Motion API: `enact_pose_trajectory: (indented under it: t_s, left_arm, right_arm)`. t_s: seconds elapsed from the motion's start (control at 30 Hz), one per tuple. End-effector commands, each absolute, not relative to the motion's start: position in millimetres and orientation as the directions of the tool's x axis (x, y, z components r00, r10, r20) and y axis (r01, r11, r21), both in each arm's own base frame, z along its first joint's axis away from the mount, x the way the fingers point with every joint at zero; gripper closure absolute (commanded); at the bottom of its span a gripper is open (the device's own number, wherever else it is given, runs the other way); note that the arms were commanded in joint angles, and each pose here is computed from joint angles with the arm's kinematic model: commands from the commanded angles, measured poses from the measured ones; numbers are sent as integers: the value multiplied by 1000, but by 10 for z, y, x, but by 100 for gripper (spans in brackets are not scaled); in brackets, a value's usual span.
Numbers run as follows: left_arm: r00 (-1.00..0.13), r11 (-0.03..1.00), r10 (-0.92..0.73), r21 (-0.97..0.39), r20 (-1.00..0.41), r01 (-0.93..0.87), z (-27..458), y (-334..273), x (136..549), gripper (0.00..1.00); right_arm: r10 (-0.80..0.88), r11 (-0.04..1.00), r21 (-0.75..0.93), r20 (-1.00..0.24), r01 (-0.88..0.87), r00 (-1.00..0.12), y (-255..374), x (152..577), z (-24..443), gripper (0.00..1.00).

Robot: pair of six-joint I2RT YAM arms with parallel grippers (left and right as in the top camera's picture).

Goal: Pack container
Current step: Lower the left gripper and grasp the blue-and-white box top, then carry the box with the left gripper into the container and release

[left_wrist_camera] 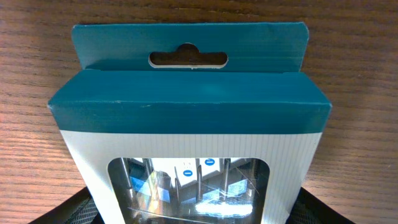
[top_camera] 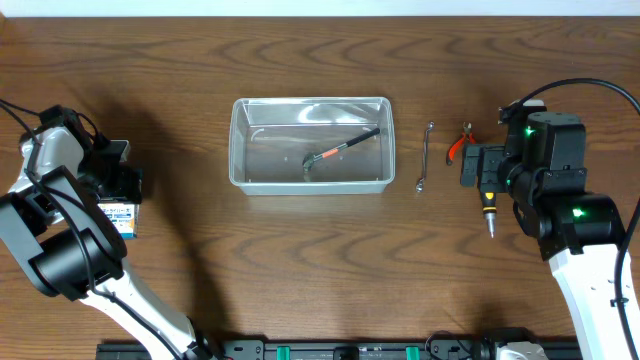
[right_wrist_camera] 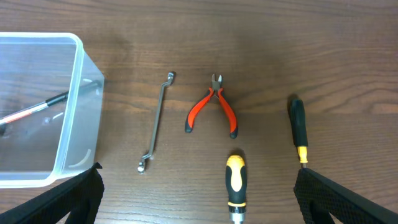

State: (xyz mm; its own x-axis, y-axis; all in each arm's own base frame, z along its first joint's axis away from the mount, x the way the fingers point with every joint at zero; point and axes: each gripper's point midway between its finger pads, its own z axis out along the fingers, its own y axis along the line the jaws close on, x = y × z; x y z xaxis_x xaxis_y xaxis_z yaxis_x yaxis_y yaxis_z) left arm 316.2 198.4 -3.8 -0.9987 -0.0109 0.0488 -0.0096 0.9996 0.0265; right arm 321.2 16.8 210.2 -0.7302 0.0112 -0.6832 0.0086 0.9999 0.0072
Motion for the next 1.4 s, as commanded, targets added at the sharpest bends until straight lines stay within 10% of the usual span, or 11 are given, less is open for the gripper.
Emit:
enact_pose_trajectory:
  t_s: [0.0, 0.63, 0.97, 1.37]
  left_arm:
    - [-995, 1000, -26, 16, 99, -24, -181, 1939, 3036, 37]
    - [-995, 1000, -25, 16, 99, -24, -181, 1938, 3037, 54]
    - [-995, 999, -50, 23, 91, -48, -162, 1940, 3062, 94]
    - [-989, 990, 57, 135, -134, 39, 815, 1600, 3459, 94]
  right_arm:
    - [7, 1000, -1, -704, 11, -711, 145, 3257, 2207, 1]
    - [7, 1000, -1, -704, 11, -710, 145, 3257, 2208, 1]
    - [6, 1000, -2, -704, 11, -710, 145, 3257, 2208, 1]
    - [7, 1000, -1, -704, 11, -710, 145, 3257, 2208, 1]
